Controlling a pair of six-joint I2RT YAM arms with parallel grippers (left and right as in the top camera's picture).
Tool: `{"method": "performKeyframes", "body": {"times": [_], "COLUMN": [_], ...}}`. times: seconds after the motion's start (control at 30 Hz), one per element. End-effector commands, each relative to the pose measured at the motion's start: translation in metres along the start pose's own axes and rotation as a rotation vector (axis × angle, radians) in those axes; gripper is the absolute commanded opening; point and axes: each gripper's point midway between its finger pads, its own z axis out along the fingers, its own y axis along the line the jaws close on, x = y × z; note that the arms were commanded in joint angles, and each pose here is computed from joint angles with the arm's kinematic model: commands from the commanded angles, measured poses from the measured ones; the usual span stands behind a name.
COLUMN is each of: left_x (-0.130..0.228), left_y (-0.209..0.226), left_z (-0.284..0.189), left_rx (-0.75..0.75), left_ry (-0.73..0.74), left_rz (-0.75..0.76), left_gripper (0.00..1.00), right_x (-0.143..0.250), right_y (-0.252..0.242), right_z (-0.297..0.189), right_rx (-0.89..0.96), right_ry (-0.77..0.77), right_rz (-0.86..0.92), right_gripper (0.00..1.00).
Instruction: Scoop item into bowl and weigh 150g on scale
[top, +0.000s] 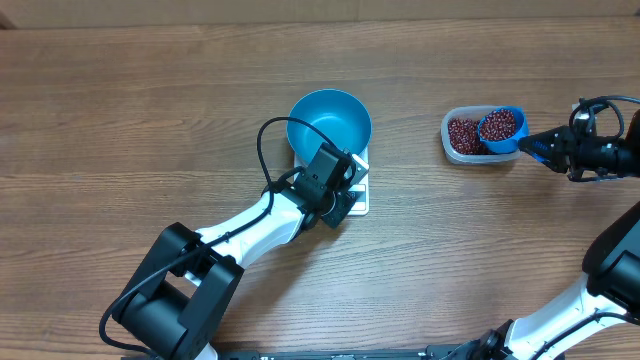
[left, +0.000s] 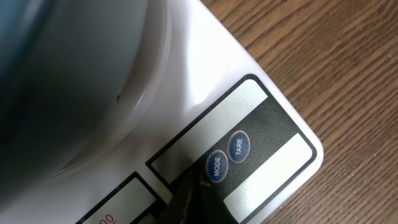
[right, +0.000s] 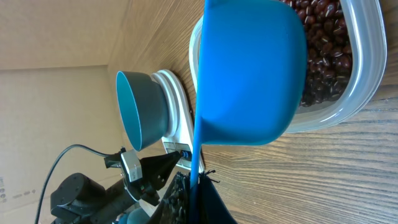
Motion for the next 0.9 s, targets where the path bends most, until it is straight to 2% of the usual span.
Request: {"method": "performKeyframes", "body": {"times": [0.0, 0.87], "left_x": [0.007, 0.018], "left_y": [-0.002, -0.003], "left_z": [0.006, 0.021], "left_rx": [-0.001, 0.002], "left_ry": [0.019, 0.052], "left_rz": [0.015, 0.015], "left_gripper": [0.04, 0.04], "right_x": [-0.001, 0.0], "right_y": [0.003, 0.003], "right_z": [0.002, 0.002], "right_rx": [-0.028, -0.029], "right_ry": [-0.004, -0.001], "right_rz": [-0.016, -0.012], "right_gripper": [0.04, 0.04]}}
